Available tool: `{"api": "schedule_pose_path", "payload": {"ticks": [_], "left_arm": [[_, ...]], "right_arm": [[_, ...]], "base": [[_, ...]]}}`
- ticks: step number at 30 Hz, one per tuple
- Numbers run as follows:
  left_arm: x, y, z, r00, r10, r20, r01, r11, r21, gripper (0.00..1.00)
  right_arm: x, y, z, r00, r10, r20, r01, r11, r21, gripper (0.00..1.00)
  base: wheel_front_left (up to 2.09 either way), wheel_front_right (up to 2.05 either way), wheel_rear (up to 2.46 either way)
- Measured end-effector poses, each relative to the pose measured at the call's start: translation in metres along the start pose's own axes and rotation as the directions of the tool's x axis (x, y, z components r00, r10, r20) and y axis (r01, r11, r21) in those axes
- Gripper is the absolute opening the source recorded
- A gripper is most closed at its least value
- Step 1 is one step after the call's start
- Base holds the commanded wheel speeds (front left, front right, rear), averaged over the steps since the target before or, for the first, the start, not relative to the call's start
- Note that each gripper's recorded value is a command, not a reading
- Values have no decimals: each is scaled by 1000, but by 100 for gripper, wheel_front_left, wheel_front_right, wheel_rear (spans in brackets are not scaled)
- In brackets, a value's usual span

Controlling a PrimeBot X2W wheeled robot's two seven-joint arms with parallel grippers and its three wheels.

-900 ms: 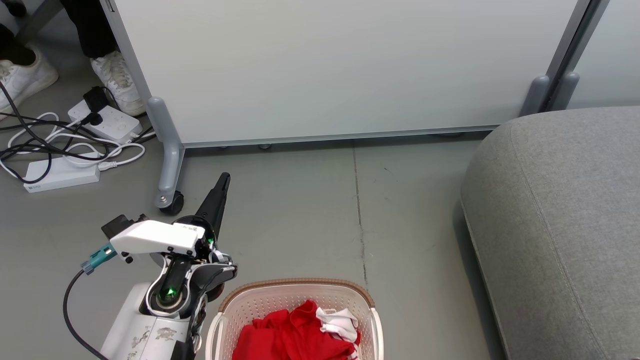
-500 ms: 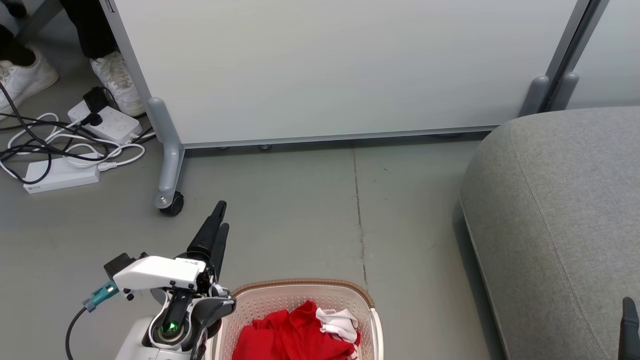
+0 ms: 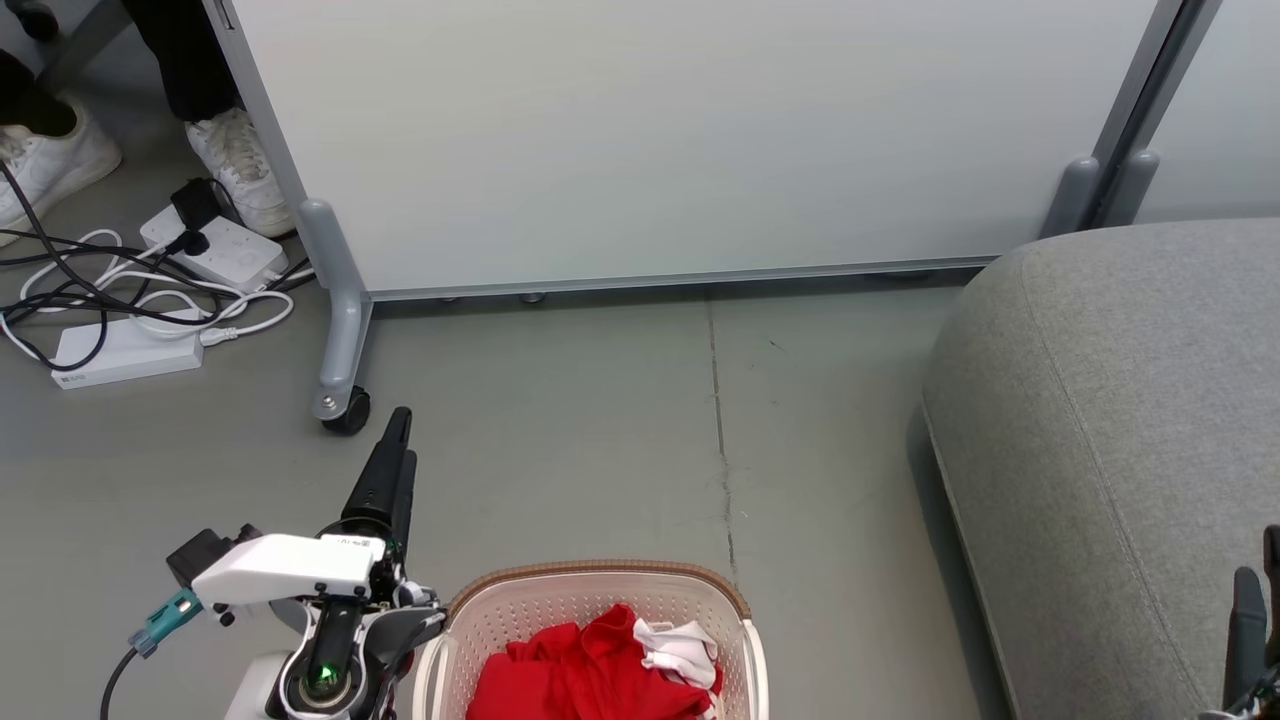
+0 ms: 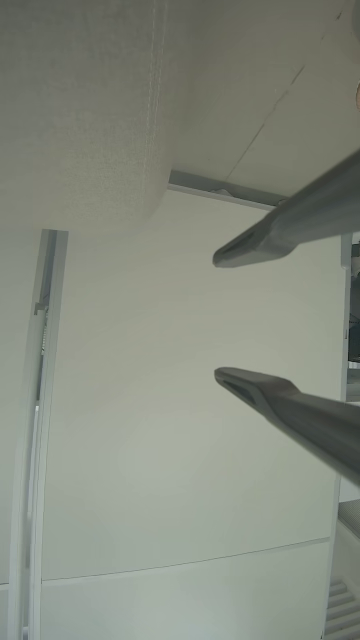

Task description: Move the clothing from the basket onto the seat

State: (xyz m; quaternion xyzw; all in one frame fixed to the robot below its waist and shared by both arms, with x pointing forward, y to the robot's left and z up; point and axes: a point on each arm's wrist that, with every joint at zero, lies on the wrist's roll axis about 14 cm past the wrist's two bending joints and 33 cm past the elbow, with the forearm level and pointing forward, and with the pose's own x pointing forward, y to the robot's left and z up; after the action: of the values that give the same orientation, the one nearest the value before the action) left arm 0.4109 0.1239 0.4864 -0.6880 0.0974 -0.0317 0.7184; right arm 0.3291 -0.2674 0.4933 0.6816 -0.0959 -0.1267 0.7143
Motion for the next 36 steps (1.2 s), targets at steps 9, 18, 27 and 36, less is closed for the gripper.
{"api": "schedule_pose_path", "payload": {"ticks": [9,18,27,36], "left_arm": [[-10,-1,17,997,-12,76,11,1000,22,100],[-19,-13,43,984,-60,170,42,993,109,100],[-30,-28,64,963,-118,243,62,972,225,100],[-39,-48,64,950,-195,245,81,909,410,100]], "right_arm": [[8,11,-12,998,49,-28,-52,991,-126,100],[14,32,-28,990,124,-66,-136,961,-239,100],[16,78,-47,950,285,-130,-313,846,-431,100],[13,98,-63,914,358,-189,-397,703,-590,100]], "base": [[0,0,0],[0,0,0],[0,0,0],[0,0,0]]}}
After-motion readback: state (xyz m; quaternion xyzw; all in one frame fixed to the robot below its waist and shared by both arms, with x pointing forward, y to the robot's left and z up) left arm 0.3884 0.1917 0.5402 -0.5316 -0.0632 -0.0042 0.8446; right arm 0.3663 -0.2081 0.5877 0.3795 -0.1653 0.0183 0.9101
